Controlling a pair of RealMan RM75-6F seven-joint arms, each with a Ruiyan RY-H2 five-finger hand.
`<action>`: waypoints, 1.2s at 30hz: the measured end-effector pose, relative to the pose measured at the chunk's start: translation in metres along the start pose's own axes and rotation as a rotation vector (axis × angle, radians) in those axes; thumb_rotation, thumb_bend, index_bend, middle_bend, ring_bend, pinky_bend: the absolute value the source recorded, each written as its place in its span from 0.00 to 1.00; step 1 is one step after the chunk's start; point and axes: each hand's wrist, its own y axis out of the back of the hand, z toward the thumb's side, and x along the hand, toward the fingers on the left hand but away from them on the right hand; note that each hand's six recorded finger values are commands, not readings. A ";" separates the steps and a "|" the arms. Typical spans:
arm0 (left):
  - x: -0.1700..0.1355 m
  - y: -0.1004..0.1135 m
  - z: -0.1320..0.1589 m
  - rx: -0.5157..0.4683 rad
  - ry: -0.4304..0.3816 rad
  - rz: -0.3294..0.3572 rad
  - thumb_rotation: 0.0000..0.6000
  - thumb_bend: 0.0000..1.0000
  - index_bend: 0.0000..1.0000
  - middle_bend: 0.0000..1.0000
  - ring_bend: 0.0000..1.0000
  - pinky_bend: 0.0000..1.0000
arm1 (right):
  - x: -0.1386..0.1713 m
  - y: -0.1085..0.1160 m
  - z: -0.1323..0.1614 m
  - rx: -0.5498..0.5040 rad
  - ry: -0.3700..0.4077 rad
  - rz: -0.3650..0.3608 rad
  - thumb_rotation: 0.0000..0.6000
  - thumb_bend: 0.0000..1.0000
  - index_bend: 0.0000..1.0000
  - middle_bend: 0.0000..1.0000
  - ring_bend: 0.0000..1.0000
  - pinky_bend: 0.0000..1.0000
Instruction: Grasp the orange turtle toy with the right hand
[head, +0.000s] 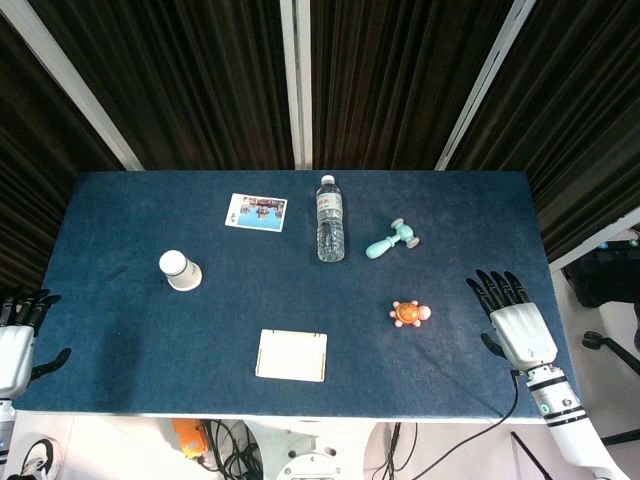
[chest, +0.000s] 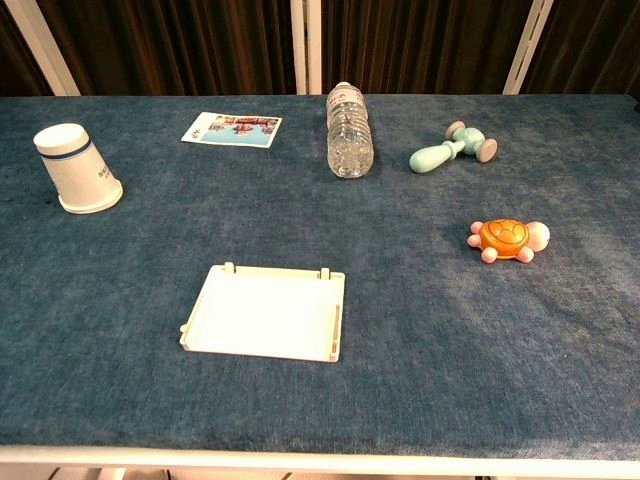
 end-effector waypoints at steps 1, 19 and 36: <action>-0.001 0.001 0.001 0.001 -0.003 0.004 1.00 0.16 0.20 0.14 0.00 0.06 | 0.001 0.001 0.000 -0.001 0.000 -0.004 1.00 0.15 0.00 0.00 0.00 0.00; 0.000 -0.003 0.000 -0.010 0.002 0.005 1.00 0.16 0.20 0.14 0.00 0.06 | -0.009 -0.008 0.012 0.035 0.051 0.064 1.00 0.14 0.00 0.02 0.00 0.00; -0.005 -0.003 -0.008 -0.022 0.007 0.005 1.00 0.16 0.21 0.14 0.00 0.06 | -0.064 -0.034 0.075 0.068 0.154 0.123 1.00 0.19 0.01 0.14 0.00 0.00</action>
